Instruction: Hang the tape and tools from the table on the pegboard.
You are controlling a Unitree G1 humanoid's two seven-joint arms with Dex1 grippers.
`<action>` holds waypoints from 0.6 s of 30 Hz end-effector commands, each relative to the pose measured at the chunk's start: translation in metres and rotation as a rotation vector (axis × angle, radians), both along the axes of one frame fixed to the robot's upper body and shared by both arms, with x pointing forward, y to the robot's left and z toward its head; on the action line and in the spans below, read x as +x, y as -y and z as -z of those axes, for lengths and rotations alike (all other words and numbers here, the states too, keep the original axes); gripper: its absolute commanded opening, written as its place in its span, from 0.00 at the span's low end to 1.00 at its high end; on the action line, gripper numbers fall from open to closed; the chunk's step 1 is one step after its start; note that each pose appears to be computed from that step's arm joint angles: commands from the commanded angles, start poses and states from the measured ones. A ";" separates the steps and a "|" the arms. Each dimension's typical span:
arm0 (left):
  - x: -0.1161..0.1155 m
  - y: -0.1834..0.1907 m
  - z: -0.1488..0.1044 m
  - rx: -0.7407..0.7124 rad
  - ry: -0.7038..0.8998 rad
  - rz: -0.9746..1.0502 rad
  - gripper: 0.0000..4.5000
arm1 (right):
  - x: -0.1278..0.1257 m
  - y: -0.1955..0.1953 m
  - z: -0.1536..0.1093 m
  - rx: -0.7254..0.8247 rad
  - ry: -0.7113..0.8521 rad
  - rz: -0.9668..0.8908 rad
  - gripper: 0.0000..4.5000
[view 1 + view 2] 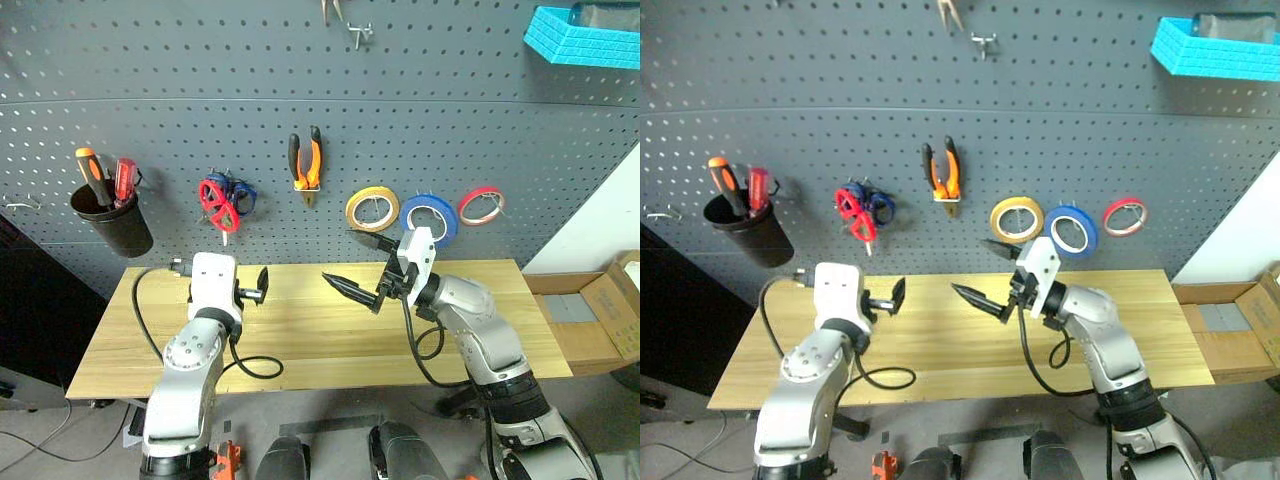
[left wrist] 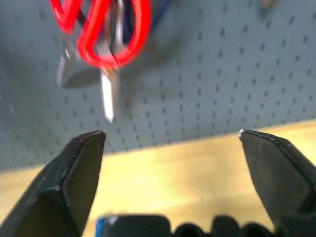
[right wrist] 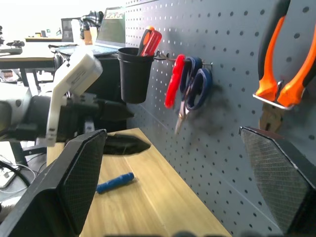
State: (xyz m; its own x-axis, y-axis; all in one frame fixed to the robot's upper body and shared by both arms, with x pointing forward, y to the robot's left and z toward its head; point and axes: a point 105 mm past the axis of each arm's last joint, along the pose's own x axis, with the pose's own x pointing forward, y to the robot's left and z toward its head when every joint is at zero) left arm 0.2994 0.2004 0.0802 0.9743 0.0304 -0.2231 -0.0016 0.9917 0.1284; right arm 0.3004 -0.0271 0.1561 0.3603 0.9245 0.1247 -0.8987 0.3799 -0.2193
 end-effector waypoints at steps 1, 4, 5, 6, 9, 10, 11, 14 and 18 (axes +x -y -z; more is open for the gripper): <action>-0.013 -0.016 0.030 -0.046 -0.091 -0.067 0.99 | -0.015 -0.015 -0.003 -0.023 0.055 -0.088 1.00; -0.020 -0.033 0.047 -0.037 -0.142 -0.114 0.99 | -0.025 -0.034 0.009 -0.087 0.028 -0.183 1.00; -0.020 -0.040 0.050 -0.031 -0.152 -0.126 0.99 | -0.028 -0.039 0.012 -0.106 0.024 -0.213 1.00; -0.020 -0.048 0.052 -0.023 -0.159 -0.143 0.99 | -0.031 -0.046 0.014 -0.118 0.025 -0.236 1.00; -0.016 -0.068 0.057 -0.014 -0.179 -0.173 0.99 | -0.036 -0.065 0.014 -0.135 0.047 -0.296 1.00; -0.015 -0.070 0.059 -0.016 -0.183 -0.174 0.99 | -0.037 -0.068 0.013 -0.137 0.055 -0.306 1.00; -0.013 -0.072 0.060 -0.018 -0.189 -0.172 0.99 | -0.038 -0.072 0.013 -0.138 0.061 -0.315 1.00; 0.001 -0.073 0.070 -0.041 -0.228 -0.121 0.99 | -0.042 -0.093 0.006 -0.130 0.090 -0.363 1.00; 0.019 -0.076 0.075 -0.066 -0.257 -0.086 0.99 | -0.047 -0.101 0.007 -0.146 0.109 -0.399 1.00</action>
